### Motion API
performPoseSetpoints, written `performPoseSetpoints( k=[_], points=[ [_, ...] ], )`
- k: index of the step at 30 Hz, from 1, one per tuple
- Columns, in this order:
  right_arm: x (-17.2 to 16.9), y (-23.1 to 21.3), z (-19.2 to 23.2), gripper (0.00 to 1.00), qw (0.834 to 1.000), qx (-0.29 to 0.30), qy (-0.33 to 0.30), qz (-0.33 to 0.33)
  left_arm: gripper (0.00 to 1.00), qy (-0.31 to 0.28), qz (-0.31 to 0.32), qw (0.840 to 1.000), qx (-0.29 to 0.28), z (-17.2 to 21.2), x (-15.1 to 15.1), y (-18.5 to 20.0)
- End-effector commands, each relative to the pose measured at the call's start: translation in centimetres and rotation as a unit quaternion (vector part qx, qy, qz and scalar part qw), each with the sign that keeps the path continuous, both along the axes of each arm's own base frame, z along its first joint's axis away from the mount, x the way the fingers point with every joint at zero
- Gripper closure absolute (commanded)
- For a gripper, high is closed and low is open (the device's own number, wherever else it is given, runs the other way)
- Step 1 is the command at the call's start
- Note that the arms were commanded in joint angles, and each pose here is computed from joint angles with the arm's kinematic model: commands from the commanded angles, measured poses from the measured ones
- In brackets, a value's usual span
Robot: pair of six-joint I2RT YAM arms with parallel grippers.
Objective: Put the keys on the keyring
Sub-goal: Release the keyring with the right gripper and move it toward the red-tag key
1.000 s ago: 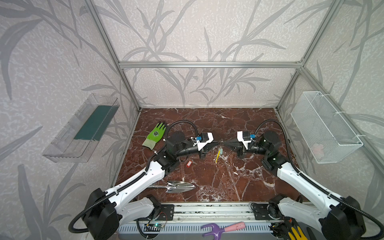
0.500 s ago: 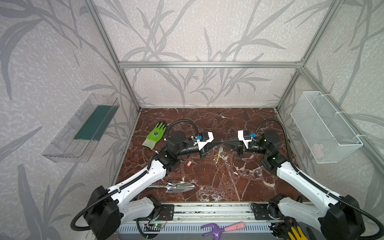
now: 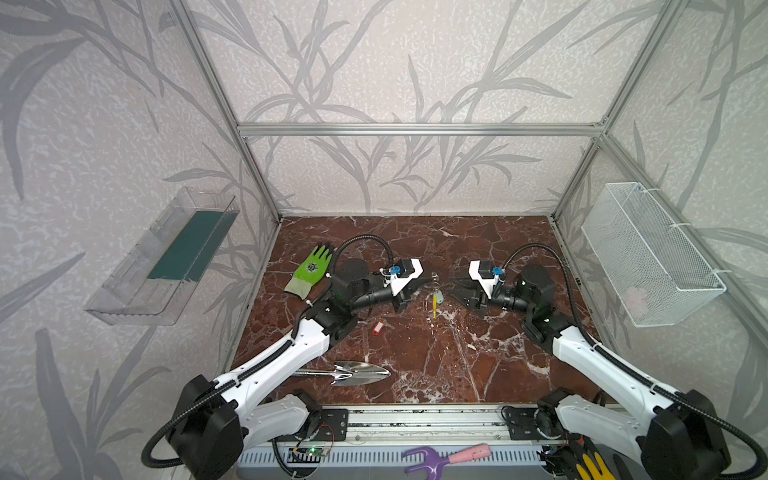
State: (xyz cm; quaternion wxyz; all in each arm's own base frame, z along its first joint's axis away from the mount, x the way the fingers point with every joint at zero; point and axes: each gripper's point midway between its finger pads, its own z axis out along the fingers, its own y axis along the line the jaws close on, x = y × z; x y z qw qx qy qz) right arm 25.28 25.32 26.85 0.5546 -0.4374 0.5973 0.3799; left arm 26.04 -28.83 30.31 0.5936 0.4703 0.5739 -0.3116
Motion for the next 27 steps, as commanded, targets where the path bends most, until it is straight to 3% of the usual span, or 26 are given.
performPoseSetpoints(
  k=[1, 6, 14, 20, 27],
  points=[
    [1.1, 0.1, -3.1, 0.63, 0.997, -0.039, 0.050, -0.034, 1.00, -0.021, 0.057, 0.998, 0.017, 1.3, 1.7, 2.3],
    [-0.1, 4.1, -8.2, 0.64, 0.992, -0.094, 0.088, -0.008, 1.00, -0.016, 0.134, 0.990, 0.028, 0.5, 4.1, 6.3],
    [-0.3, 10.1, -15.5, 0.67, 0.979, -0.145, 0.145, 0.002, 1.00, -0.025, 0.260, 0.965, 0.017, 0.6, 6.9, 12.2],
    [0.6, 13.3, -19.7, 0.67, 0.970, -0.196, 0.139, -0.046, 1.00, -0.028, 0.310, 0.950, 0.020, 0.8, 6.9, 14.2],
    [1.3, 16.4, -21.6, 0.72, 0.966, -0.207, 0.137, -0.069, 1.00, -0.019, 0.321, 0.946, 0.031, -0.3, 6.2, 14.8]
  ],
)
